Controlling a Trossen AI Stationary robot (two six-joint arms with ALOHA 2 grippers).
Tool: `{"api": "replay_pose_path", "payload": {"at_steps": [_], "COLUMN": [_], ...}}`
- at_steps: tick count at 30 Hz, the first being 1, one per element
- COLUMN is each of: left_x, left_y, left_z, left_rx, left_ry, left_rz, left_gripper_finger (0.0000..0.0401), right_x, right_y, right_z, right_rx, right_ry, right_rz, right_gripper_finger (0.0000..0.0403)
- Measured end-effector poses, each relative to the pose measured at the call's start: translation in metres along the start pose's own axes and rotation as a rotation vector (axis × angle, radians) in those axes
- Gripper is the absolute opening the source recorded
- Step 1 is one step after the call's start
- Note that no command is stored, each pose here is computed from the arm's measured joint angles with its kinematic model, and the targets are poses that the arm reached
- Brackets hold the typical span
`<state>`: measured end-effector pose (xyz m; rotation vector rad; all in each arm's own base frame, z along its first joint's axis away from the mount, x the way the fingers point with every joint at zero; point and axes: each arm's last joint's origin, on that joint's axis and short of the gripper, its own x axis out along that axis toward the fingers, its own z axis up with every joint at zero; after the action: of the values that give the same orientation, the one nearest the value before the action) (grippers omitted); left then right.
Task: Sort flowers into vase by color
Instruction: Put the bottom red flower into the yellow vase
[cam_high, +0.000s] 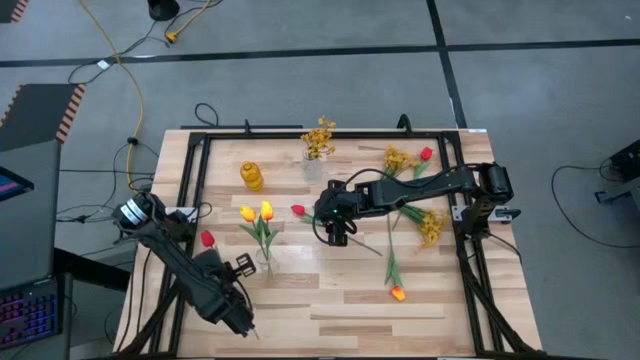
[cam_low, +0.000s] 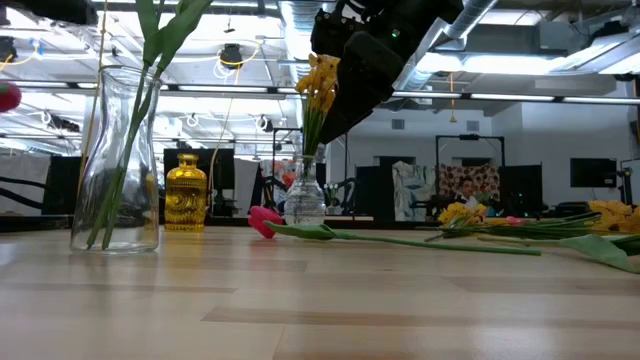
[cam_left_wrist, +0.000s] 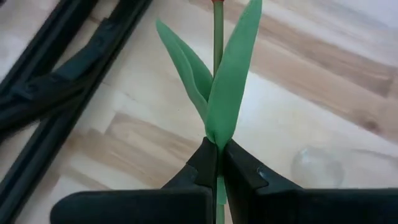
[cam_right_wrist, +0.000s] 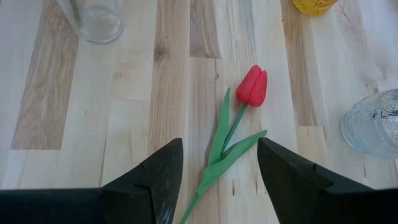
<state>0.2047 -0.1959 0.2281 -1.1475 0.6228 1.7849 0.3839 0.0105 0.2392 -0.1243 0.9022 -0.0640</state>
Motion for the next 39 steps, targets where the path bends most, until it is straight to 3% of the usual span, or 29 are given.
{"api": "replay_pose_path", "payload": {"at_steps": [7,11,17,27,39], "left_x": [-0.004,-0.013,-0.024,-0.022,-0.005], "left_y": [0.006,0.005,0.003,0.010,0.022], "left_z": [-0.001,0.011,0.037,0.078,0.151], "left_rx": [0.034,0.063,0.129,0.195,0.334], "left_ry": [-0.014,0.002,-0.011,-0.019,-0.150], "left_rz": [-0.150,-0.263,-0.472,-0.590,-0.893], "left_gripper_finger": [0.0000,0.0000,0.0000,0.0000,0.0000], "right_x": [0.000,0.000,0.000,0.000,0.000], "right_y": [0.000,0.000,0.000,0.000,0.000], "right_z": [0.000,0.000,0.000,0.001,0.001], "right_rx": [0.000,0.001,0.001,0.001,0.001], "right_ry": [-0.001,-0.002,-0.003,-0.007,-0.007], "right_rz": [0.000,0.000,0.000,-0.001,0.000], "right_gripper_finger": [0.0233,0.0233,0.0233,0.0233,0.0233]}}
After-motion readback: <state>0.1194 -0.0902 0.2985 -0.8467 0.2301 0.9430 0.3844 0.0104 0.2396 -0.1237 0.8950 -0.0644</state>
